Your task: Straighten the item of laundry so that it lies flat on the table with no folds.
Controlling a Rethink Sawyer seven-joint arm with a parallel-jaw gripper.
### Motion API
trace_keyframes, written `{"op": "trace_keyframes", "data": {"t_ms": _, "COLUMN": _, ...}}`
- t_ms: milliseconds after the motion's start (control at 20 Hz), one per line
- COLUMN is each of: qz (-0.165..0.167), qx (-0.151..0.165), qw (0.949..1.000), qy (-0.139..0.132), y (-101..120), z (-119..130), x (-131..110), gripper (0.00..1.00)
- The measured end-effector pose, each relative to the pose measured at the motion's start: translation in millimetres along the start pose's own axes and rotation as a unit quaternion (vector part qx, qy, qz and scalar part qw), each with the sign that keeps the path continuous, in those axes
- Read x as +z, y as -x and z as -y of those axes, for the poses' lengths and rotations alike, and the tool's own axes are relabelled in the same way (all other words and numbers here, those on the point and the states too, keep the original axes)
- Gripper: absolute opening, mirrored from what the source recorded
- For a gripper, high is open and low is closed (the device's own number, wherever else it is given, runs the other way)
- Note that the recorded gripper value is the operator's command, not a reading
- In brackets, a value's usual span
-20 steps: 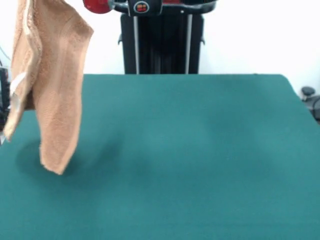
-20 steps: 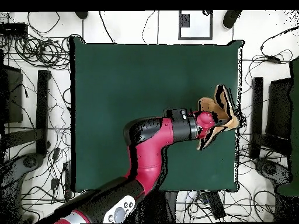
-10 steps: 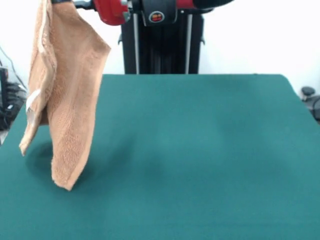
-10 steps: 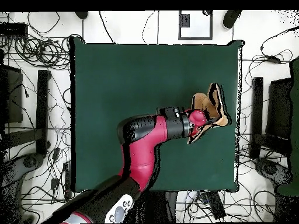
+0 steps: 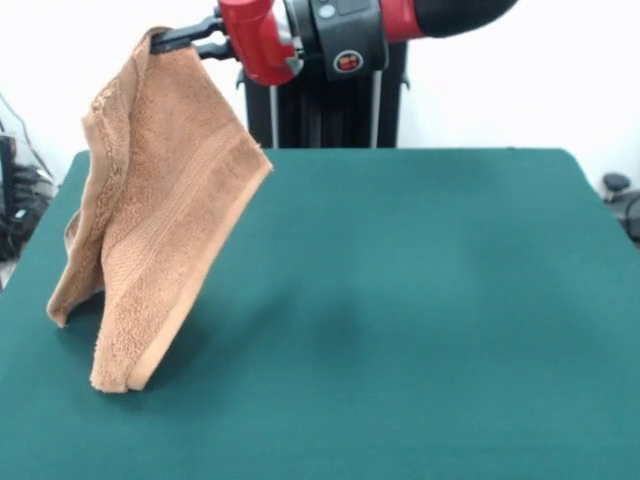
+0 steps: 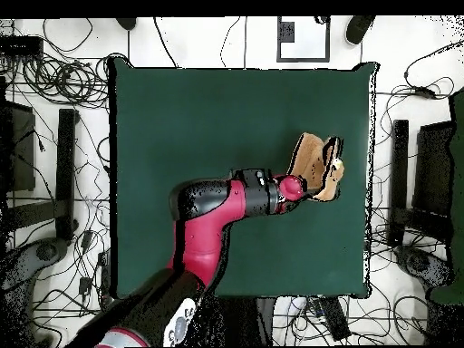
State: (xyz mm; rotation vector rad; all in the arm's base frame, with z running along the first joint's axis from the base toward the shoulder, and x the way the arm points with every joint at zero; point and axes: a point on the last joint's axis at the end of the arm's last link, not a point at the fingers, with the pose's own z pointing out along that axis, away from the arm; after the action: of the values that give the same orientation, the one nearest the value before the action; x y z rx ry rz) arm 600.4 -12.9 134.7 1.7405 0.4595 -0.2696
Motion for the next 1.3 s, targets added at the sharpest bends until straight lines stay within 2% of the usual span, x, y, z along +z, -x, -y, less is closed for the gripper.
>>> {"op": "trace_keyframes", "data": {"t_ms": 400, "qz": 0.036, "qx": -0.001, "qw": 0.9993, "qy": -0.005, "y": -4, "z": 17, "x": 2, "gripper": 0.0}}
{"op": "trace_keyframes", "data": {"t_ms": 700, "qz": 0.042, "qx": -0.007, "qw": 0.999, "qy": -0.012, "y": -8, "z": 29, "x": 2, "gripper": 0.0}}
{"op": "trace_keyframes", "data": {"t_ms": 1100, "qz": 0.053, "qx": -0.017, "qw": 0.9975, "qy": -0.043, "y": -17, "z": 61, "x": -1, "gripper": 0.0}}
{"op": "trace_keyframes", "data": {"t_ms": 1150, "qz": 0.052, "qx": -0.018, "qw": 0.9969, "qy": -0.055, "y": -20, "z": 69, "x": -2, "gripper": 1.0}}
{"op": "trace_keyframes", "data": {"t_ms": 1300, "qz": 0.051, "qx": -0.019, "qw": 0.9968, "qy": -0.059, "y": -21, "z": 70, "x": -2, "gripper": 1.0}}
